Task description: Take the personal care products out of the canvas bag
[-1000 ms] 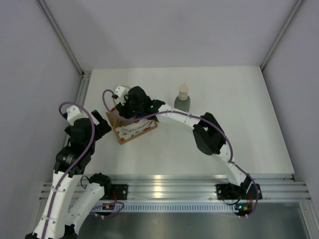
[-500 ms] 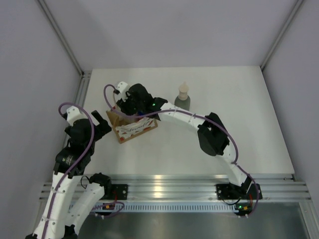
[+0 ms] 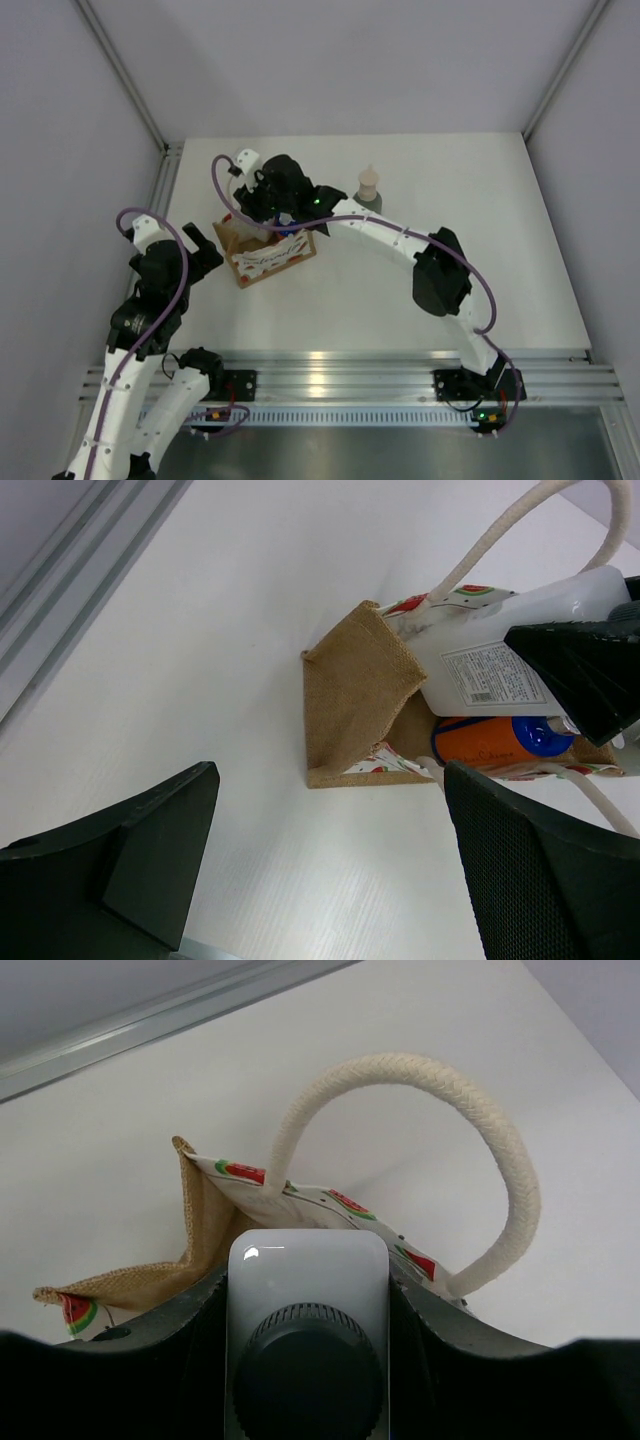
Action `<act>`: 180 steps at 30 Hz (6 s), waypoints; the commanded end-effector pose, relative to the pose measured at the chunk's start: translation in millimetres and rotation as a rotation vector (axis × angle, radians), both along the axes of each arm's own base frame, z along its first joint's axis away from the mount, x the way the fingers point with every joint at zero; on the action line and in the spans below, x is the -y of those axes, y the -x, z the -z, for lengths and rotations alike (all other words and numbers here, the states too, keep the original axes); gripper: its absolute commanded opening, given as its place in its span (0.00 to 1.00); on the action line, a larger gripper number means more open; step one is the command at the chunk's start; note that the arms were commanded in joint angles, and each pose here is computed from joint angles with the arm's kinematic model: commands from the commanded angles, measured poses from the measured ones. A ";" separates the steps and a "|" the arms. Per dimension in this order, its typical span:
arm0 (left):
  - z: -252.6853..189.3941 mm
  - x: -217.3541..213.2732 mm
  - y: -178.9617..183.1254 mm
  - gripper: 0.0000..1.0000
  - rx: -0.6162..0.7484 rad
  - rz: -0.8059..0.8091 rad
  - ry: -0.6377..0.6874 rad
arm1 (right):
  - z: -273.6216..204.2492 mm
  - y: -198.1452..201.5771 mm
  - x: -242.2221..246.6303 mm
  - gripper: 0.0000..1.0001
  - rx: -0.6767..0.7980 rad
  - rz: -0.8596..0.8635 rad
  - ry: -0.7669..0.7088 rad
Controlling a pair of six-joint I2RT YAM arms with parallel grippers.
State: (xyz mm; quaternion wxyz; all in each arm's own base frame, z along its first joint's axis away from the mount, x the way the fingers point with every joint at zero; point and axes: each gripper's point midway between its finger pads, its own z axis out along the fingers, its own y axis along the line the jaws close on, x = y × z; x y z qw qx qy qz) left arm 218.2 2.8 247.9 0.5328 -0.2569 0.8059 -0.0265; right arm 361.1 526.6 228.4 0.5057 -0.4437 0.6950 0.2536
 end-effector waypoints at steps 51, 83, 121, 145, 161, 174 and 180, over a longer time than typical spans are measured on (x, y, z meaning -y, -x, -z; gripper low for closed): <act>-10.7 -7.0 1.9 0.98 0.049 -0.026 -0.014 | 58.6 61.6 270.5 0.00 -0.184 0.607 -0.089; -18.8 -8.5 8.8 0.98 0.094 -0.025 -0.002 | 69.5 16.0 252.3 0.20 -0.386 0.538 0.363; 58.0 26.4 -74.0 0.97 -0.181 -0.059 0.082 | -89.3 35.7 133.5 0.87 -0.132 0.159 -0.038; 92.3 38.5 -78.8 0.96 -0.245 -0.001 0.092 | 32.6 20.0 84.9 0.55 -0.230 0.063 0.295; 93.2 40.4 -74.0 0.98 -0.242 0.018 0.098 | 12.7 17.9 75.9 0.58 -0.071 0.140 0.340; 92.0 40.4 -73.2 0.98 -0.241 0.027 0.093 | 28.5 43.4 72.4 0.58 -0.179 0.049 0.346; 91.9 42.1 -72.9 0.98 -0.244 0.038 0.095 | 49.5 38.4 77.1 0.59 -0.216 0.063 0.384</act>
